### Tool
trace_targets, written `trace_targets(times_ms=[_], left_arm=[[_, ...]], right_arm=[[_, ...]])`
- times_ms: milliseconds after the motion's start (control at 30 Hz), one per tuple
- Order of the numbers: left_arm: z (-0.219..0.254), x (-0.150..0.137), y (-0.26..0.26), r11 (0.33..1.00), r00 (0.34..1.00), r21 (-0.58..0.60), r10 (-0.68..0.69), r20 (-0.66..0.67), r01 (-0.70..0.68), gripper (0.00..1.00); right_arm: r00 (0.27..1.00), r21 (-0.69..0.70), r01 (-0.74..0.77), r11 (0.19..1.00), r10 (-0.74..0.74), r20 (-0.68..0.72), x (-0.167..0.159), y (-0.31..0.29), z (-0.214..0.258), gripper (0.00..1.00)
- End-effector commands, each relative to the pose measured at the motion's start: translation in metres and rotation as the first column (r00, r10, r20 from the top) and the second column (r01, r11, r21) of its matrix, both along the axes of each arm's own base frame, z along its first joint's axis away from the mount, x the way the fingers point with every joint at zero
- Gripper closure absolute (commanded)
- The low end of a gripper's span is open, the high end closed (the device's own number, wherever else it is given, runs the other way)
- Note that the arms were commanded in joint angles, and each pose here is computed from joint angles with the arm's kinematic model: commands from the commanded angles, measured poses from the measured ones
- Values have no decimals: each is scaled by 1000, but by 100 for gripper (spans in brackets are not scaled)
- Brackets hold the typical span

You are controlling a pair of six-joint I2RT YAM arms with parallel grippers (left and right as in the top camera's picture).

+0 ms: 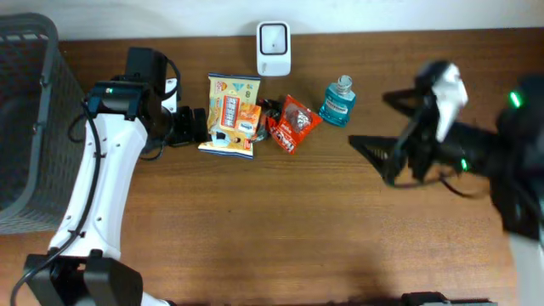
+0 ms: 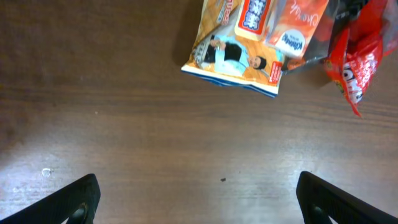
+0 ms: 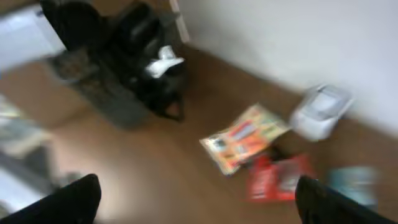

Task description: Scan the item barcode

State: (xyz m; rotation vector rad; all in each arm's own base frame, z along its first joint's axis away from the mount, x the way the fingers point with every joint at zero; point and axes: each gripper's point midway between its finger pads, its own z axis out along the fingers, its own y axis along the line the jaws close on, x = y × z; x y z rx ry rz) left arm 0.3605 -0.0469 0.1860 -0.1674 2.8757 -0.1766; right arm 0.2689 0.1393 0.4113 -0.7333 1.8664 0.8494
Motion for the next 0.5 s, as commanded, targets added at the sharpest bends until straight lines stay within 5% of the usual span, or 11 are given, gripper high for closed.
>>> trace_targets(times_ms=[0, 67, 100, 133, 200, 467], left_arm=[[1, 0, -1, 1000, 1000, -9, 4, -2, -4, 1], [1, 0, -1, 1000, 1000, -9, 4, -2, -4, 1], [1, 0, -1, 1000, 1000, -9, 4, -2, -4, 1], [1, 0, -1, 1000, 1000, -9, 4, -2, -4, 1], [1, 0, -1, 1000, 1000, -9, 4, -2, -4, 1], [1, 0, -1, 1000, 1000, -9, 4, -2, -4, 1]], right_arm=[[927, 302, -251, 920, 318, -200, 11, 31, 5, 1], [888, 186, 25, 982, 64, -455, 72, 22, -55, 1], [797, -120, 292, 949, -311, -518, 104, -6, -112, 1], [695, -360, 435, 826, -562, -449, 111, -23, -144, 1], [557, -458, 633, 624, -778, -291, 125, -44, -144, 1], [561, -415, 672, 614, -787, -256, 159, -37, -158, 2]])
